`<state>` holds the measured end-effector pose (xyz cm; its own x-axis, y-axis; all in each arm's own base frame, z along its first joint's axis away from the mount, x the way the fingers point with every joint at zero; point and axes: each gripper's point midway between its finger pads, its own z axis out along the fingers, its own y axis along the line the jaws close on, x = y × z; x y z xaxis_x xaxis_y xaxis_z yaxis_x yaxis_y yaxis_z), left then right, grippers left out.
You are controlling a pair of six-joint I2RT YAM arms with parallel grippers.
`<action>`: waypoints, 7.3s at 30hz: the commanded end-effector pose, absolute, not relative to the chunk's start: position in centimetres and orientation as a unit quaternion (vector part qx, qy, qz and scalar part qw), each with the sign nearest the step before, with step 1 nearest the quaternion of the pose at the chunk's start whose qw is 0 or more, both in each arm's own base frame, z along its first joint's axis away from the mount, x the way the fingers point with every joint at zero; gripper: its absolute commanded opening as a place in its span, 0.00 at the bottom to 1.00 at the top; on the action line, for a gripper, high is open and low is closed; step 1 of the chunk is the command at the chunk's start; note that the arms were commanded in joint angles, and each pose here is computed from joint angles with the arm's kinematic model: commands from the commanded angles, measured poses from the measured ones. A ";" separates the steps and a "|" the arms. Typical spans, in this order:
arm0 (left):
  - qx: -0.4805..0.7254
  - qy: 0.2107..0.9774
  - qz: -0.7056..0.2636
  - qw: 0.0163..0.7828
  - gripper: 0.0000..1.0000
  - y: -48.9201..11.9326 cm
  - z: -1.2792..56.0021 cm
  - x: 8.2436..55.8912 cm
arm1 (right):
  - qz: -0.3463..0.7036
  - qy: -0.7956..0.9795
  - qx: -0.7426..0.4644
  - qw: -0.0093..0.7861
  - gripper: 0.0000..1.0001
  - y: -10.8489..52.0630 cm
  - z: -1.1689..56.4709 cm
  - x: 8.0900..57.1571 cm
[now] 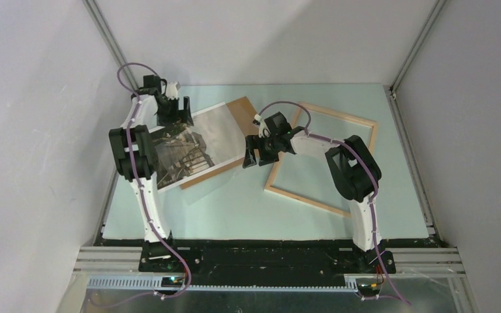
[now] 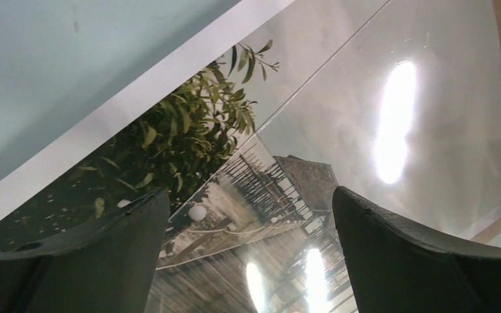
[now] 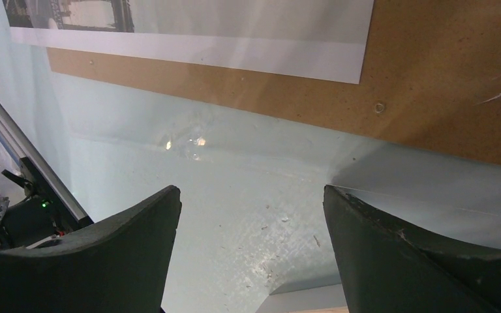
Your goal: Put the photo into the frame
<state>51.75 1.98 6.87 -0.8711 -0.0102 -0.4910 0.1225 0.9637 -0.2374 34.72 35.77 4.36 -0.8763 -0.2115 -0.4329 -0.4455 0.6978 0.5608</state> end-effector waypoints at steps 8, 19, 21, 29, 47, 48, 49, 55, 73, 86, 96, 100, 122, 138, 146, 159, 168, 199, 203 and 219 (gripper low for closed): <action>0.025 0.961 -0.145 0.234 1.00 0.2 4.9 52.4 | 0.352 0.913 -0.160 0.130 0.85 36.3 2.4 33.3; 0.042 0.963 -0.155 0.214 0.99 -0.7 4.5 50.2 | 0.361 0.921 -0.088 0.117 0.85 35.3 2.2 32.3; 0.048 0.966 -0.154 0.201 0.99 -0.9 3.8 49.1 | 0.355 0.924 -0.076 0.118 0.85 34.8 1.9 32.4; 0.070 0.970 -0.149 0.177 0.99 -1.7 3.6 46.3 | 0.351 0.927 -0.046 0.123 0.85 33.6 1.5 32.5; 0.090 0.979 -0.125 0.133 0.97 -2.3 3.6 40.4 | 0.291 0.945 0.003 0.150 0.86 28.5 0.4 33.0; 0.089 0.980 -0.123 0.131 0.97 -2.3 3.6 40.2 | 0.297 0.944 0.003 0.145 0.86 28.7 0.3 32.8; 0.090 0.980 -0.121 0.130 0.97 -2.3 3.6 39.9 | 0.301 0.943 0.007 0.143 0.86 29.0 0.2 32.8; 0.086 0.980 -0.134 0.122 0.92 -3.2 3.8 38.4 | 0.320 0.940 0.017 0.116 0.86 30.5 -0.8 31.8; 0.088 0.974 -0.182 0.106 0.91 -5.6 4.1 35.0 | 0.477 0.871 0.077 0.094 0.85 32.9 1.8 34.5; 0.085 0.968 -0.215 0.100 0.91 -6.7 3.5 35.0 | 0.545 0.829 0.051 0.111 0.82 32.8 4.5 36.2; 0.113 0.956 -0.249 0.108 0.91 -9.1 4.5 35.1 | 0.565 0.818 0.001 0.107 0.77 33.8 4.7 35.8; 0.117 0.953 -0.254 0.112 0.91 -9.5 4.8 35.1 | 0.566 0.817 -0.010 0.110 0.73 34.0 5.1 35.6; 0.154 0.934 -0.238 0.217 1.00 -8.5 11.5 36.5 | 0.579 0.792 -0.045 0.189 0.00 29.2 13.4 37.6; 0.212 0.863 -0.305 0.343 1.00 -11.3 21.8 38.6 | 0.625 0.718 -0.153 0.264 0.00 25.8 25.9 34.1; 0.237 0.819 -0.384 0.354 1.00 -13.7 25.1 38.7 | 0.627 0.695 -0.197 0.293 0.00 24.5 29.7 31.6; 0.313 0.754 -0.476 0.325 1.00 -18.1 25.3 35.0 | 0.632 0.670 -0.205 0.333 0.00 23.6 34.1 30.1; 0.321 0.726 -0.527 0.303 0.95 -19.5 25.6 33.7 | 0.626 0.669 -0.193 0.351 0.00 23.1 34.4 30.4; 0.314 0.712 -0.560 0.283 0.42 -20.3 27.2 31.0 | 0.578 0.699 -0.162 0.389 0.00 21.4 30.9 33.0; 0.311 0.713 -0.561 0.284 0.34 -20.3 27.6 31.1 | 0.575 0.704 -0.160 0.385 0.00 21.4 30.0 33.1; 0.263 0.763 -0.531 0.259 0.00 -20.2 26.2 31.7 | 0.530 0.739 -0.141 0.391 0.30 20.8 27.5 33.6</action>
<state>32.35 -20.12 24.59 -0.7328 0.1347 -0.6670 0.6755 0.2618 -0.6893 33.60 21.21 27.26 -0.6907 0.2086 -0.6924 -0.6109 0.3441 0.7130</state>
